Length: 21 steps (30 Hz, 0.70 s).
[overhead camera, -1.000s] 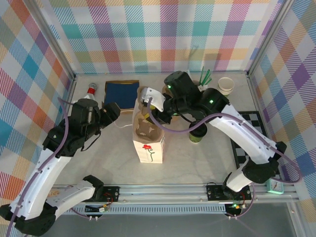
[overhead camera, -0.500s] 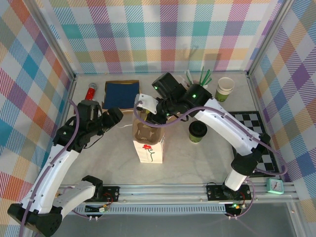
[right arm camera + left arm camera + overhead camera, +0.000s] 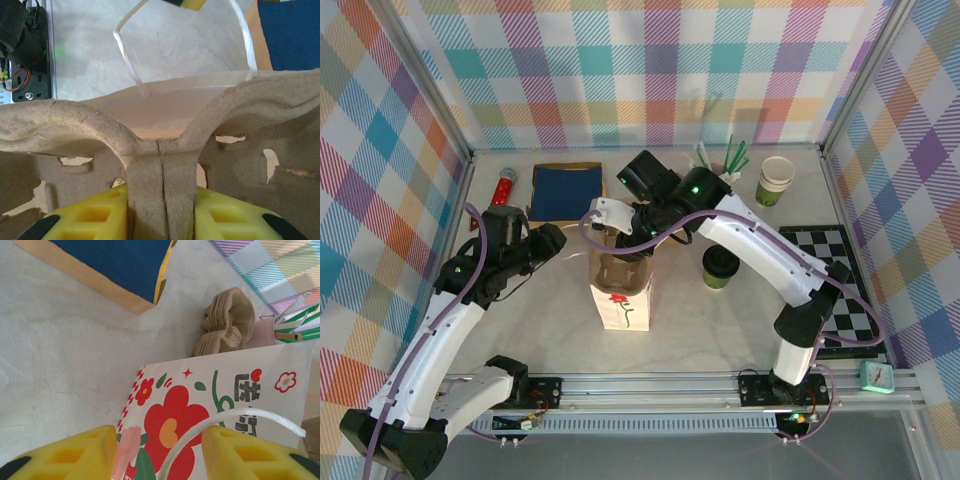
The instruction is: Pack the takeout coffee
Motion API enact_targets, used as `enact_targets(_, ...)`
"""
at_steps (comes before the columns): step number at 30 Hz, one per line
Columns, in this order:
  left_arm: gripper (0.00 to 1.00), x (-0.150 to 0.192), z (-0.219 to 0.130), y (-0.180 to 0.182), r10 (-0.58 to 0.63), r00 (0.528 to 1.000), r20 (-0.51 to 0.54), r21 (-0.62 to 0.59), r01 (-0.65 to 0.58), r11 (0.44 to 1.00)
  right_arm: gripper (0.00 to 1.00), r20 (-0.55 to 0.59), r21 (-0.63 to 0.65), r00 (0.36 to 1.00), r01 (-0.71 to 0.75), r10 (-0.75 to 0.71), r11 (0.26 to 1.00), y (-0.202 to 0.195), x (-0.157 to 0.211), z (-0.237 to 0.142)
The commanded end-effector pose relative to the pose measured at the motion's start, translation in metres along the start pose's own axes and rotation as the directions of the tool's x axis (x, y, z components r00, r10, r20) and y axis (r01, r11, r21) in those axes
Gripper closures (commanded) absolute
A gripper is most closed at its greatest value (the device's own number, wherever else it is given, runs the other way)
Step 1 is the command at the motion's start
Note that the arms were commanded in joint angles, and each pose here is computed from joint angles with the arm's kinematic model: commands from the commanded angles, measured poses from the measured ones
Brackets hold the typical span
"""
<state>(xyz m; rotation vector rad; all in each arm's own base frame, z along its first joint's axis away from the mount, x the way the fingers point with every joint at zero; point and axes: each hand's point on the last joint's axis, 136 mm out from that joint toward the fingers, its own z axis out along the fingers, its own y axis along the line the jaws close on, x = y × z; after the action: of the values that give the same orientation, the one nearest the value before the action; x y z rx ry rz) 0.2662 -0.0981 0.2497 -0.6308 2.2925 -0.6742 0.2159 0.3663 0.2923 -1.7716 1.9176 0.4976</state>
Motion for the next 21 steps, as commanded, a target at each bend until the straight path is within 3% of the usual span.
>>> enact_targets(1,0.57,-0.004,0.0,0.0,-0.002,1.0,0.021,0.011,0.002,1.0,0.7,-0.017,-0.004,1.0,0.022,-0.022,1.0,-0.002,0.002,-0.003)
enact_targets(8,0.68,-0.004,0.001,0.001,-0.003,1.0,0.02,0.011,0.003,1.0,0.7,-0.059,0.001,0.998,0.023,-0.023,1.0,-0.006,0.009,0.007)
enact_targets(21,0.69,-0.002,-0.003,-0.007,0.008,1.0,0.004,0.048,-0.008,0.999,0.7,-0.093,-0.011,0.996,-0.013,0.011,1.0,-0.012,0.008,0.021)
